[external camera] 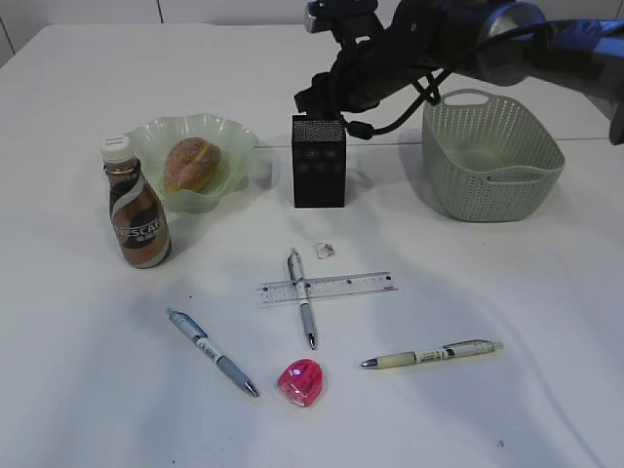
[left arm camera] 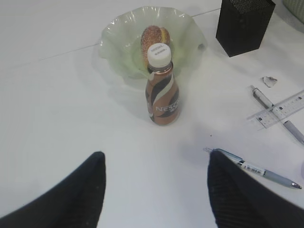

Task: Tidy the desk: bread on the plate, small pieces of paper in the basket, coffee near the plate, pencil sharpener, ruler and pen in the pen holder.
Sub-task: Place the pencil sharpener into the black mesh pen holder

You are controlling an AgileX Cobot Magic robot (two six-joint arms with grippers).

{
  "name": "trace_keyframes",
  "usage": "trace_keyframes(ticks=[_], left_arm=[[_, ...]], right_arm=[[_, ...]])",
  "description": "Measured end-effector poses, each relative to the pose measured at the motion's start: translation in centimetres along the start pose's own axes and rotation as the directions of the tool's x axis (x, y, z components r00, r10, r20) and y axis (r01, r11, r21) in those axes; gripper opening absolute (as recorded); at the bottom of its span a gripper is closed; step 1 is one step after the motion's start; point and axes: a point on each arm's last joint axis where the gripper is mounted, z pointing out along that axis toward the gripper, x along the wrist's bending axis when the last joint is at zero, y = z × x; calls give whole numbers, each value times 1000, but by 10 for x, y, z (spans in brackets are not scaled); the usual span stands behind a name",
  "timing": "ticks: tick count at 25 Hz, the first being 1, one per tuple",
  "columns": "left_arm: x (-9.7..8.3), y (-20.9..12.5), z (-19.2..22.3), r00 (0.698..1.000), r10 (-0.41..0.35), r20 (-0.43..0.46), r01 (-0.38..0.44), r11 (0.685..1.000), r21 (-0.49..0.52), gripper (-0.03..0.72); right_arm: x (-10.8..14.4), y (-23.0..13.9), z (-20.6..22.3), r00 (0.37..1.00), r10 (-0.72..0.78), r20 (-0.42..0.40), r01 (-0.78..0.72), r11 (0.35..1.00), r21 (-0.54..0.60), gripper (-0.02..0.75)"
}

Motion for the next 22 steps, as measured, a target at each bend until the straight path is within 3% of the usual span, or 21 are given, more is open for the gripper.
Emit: trace_keyframes(ticks=[22], left_arm=[[0, 0, 0, 1000, 1, -1, -1, 1000, 0, 474]], right_arm=[[0, -11, 15, 1000, 30, -7, -30, 1000, 6, 356]])
